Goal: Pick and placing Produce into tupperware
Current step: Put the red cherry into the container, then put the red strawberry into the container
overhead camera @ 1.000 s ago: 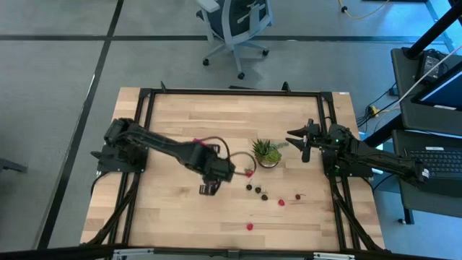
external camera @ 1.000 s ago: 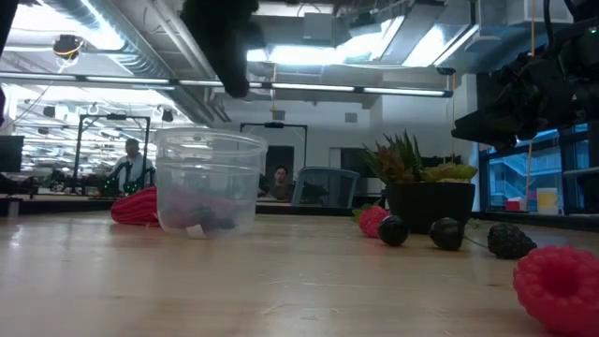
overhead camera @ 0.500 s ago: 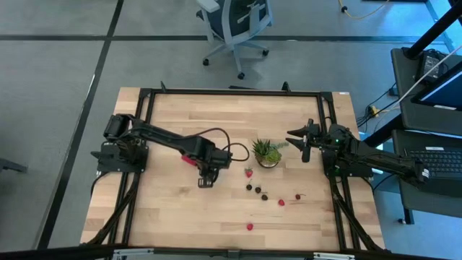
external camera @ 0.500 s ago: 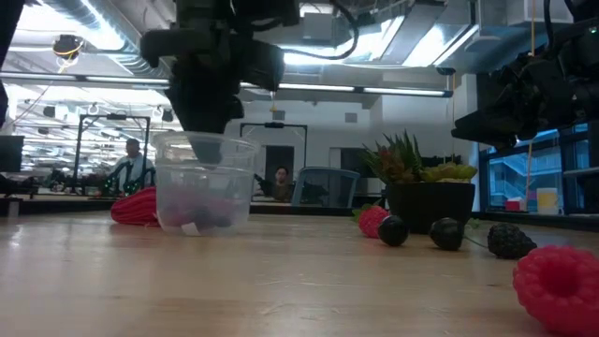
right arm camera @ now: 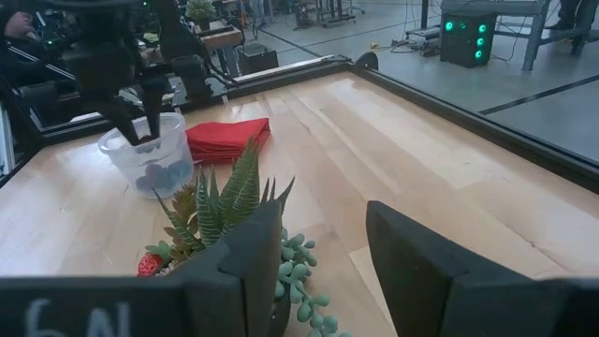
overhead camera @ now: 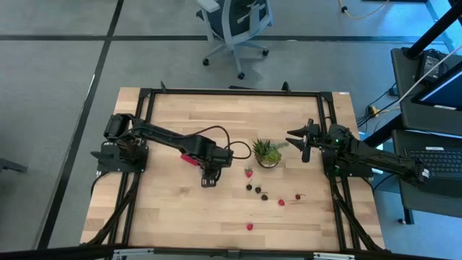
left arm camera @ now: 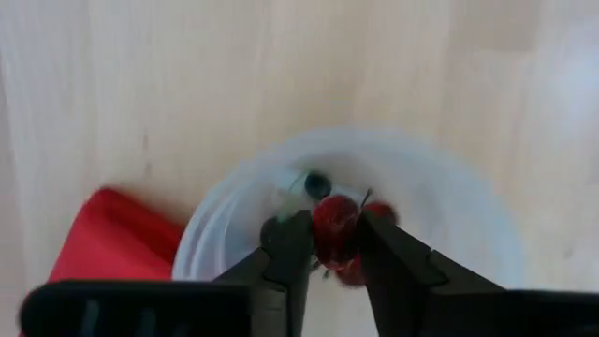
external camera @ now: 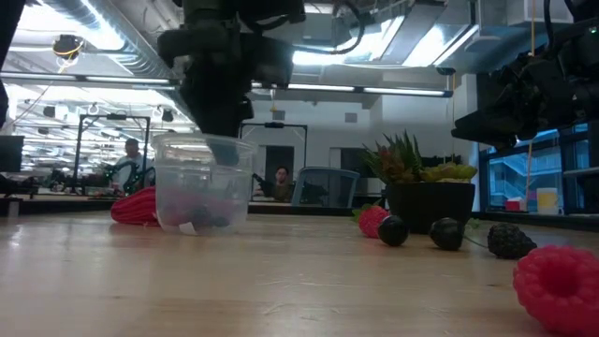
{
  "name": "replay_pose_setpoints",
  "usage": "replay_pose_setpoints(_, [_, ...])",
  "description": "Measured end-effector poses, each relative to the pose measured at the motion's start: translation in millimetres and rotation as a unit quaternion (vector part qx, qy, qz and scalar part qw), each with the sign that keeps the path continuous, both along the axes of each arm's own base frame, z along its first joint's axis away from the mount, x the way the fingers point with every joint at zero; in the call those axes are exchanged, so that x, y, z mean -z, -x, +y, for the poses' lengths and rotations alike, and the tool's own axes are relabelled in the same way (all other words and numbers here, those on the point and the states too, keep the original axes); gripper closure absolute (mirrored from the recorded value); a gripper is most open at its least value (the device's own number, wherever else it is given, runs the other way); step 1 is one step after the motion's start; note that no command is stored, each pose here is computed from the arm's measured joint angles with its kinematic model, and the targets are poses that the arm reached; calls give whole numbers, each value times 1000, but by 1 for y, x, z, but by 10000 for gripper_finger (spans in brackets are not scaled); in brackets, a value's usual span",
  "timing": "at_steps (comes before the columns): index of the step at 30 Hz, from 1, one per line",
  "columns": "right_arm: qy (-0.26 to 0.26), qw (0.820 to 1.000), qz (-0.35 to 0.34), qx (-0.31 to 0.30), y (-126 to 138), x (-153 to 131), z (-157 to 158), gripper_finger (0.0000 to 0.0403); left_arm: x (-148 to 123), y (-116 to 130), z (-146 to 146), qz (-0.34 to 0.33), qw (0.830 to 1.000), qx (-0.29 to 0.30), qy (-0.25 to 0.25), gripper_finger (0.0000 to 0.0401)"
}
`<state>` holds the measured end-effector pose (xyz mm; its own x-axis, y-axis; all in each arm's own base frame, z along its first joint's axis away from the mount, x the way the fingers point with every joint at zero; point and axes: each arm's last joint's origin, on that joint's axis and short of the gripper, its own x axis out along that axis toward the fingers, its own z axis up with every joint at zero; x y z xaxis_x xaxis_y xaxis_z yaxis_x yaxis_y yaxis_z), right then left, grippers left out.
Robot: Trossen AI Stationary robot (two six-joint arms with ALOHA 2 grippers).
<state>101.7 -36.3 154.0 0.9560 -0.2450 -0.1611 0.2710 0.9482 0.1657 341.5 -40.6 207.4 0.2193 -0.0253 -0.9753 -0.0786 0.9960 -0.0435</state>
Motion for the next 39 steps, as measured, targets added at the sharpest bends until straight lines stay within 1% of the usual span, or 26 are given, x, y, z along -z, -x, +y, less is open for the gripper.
replay_pose_setpoints(3, [5, 1000, 1, -1, 0, 0, 0, 242, -8, -4, -1, -19, 999, 20, 17, 283])
replay_pose_setpoints(5, [11, 1000, 3, -2, 0, 0, 0, 242, -16, -7, -4, -33, 999, 40, 10, 257])
replay_pose_setpoints(7, [13, 1000, 2, -2, 0, 0, 0, 242, -31, -8, -7, -57, 997, 58, -14, 236])
replay_pose_setpoints(9, [14, 1000, -3, -2, 0, -1, 0, 242, -51, -7, -8, -94, 993, 70, -26, 222])
replay_pose_setpoints(12, [13, 1000, -14, -2, 0, -3, 0, 242, -80, 5, -8, -148, 986, 78, -28, 211])
replay_pose_setpoints(14, [4, 1000, -22, -4, -1, -4, 0, 242, -99, 16, -7, -201, 976, 81, -27, 210])
replay_pose_setpoints(16, [10, 999, -33, -23, -1, -7, 1, 242, -113, 30, -8, -254, 963, 86, -28, 209])
replay_pose_setpoints(19, [28, 996, -52, -64, -2, -11, 3, 241, -121, 51, -9, -329, 939, 92, -22, 209])
replay_pose_setpoints(21, [39, 994, -65, -80, -2, -14, 4, 233, -119, 67, -8, -373, 923, 92, -18, 209])
replay_pose_setpoints(23, [51, 992, -75, -88, -2, -16, 4, 216, -112, 82, -8, -410, 907, 92, -13, 209])
replay_pose_setpoints(26, [68, 989, -85, -97, -2, -18, 5, 174, -94, 104, -6, -453, 887, 90, -5, 208])
replay_pose_setpoints(31, [77, 987, -101, -99, -2, -22, 5, 89, -61, 133, -2, -518, 851, 86, 5, 208])
replay_pose_setpoints(33, [84, 985, -113, -96, -2, -26, 5, 63, -48, 142, -1, -540, 837, 85, 9, 208])
replay_pose_setpoints(35, [99, 984, -117, -95, -1, -35, 5, 45, -36, 151, 0, -559, 825, 85, 13, 208])
replay_pose_setpoints(36, [108, 983, -118, -95, 0, -41, 6, 40, -31, 155, 0, -563, 822, 85, 14, 208])
replay_pose_setpoints(37, [111, 982, -117, -95, 0, -49, 6, 36, -24, 160, 2, -562, 823, 82, 15, 208])
replay_pose_setpoints(39, [109, 984, -107, -96, 2, -63, 6, 34, -10, 168, 4, -553, 831, 59, 20, 208])
